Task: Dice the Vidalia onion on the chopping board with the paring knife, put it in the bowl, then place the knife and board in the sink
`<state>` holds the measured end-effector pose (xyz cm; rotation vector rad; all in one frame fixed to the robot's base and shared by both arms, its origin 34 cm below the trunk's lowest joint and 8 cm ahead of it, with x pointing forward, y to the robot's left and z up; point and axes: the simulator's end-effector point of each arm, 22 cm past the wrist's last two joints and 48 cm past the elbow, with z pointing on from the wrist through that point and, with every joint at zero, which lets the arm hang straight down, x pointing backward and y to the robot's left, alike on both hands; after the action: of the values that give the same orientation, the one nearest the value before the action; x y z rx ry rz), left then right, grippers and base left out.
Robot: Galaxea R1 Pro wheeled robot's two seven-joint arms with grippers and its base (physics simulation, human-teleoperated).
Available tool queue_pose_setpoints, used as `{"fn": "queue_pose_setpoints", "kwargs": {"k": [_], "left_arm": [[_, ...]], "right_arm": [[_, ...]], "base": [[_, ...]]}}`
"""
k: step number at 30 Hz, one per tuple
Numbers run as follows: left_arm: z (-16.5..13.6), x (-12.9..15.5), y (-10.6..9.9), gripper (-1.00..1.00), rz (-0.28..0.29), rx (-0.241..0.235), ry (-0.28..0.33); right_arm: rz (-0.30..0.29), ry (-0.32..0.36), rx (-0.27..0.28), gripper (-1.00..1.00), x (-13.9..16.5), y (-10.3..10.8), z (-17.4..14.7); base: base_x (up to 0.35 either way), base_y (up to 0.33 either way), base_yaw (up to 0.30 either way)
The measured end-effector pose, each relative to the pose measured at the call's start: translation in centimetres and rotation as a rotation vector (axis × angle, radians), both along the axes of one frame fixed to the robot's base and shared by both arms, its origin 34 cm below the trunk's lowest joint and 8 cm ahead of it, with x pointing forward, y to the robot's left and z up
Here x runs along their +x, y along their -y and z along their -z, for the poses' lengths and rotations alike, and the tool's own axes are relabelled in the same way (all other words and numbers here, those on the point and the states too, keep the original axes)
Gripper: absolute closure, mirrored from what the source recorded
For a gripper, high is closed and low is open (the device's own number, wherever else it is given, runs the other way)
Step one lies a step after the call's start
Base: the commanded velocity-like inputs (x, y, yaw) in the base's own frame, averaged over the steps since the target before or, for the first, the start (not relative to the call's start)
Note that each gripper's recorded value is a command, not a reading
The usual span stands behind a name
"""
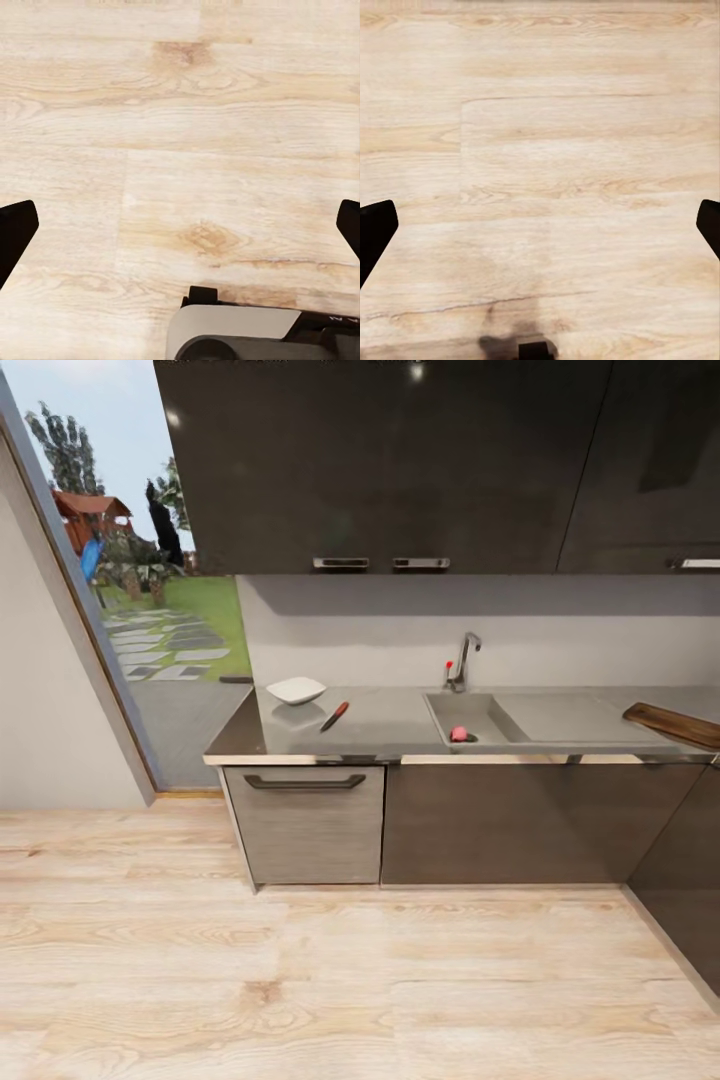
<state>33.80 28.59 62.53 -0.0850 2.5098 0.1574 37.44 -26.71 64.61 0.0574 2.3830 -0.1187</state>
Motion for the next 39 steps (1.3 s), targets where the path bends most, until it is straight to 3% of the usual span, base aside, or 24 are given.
{"fn": "queue_pose_setpoints", "kwargs": {"k": [39], "left_arm": [[-3.4,-1.4,0.0,-1.0,-0.001,0.001,-0.001]], "right_arm": [[-0.003,-0.001,0.001,-1.0,-1.4,-0.1,-3.4]], "base": [[0.0,0.0,0.0]]}}
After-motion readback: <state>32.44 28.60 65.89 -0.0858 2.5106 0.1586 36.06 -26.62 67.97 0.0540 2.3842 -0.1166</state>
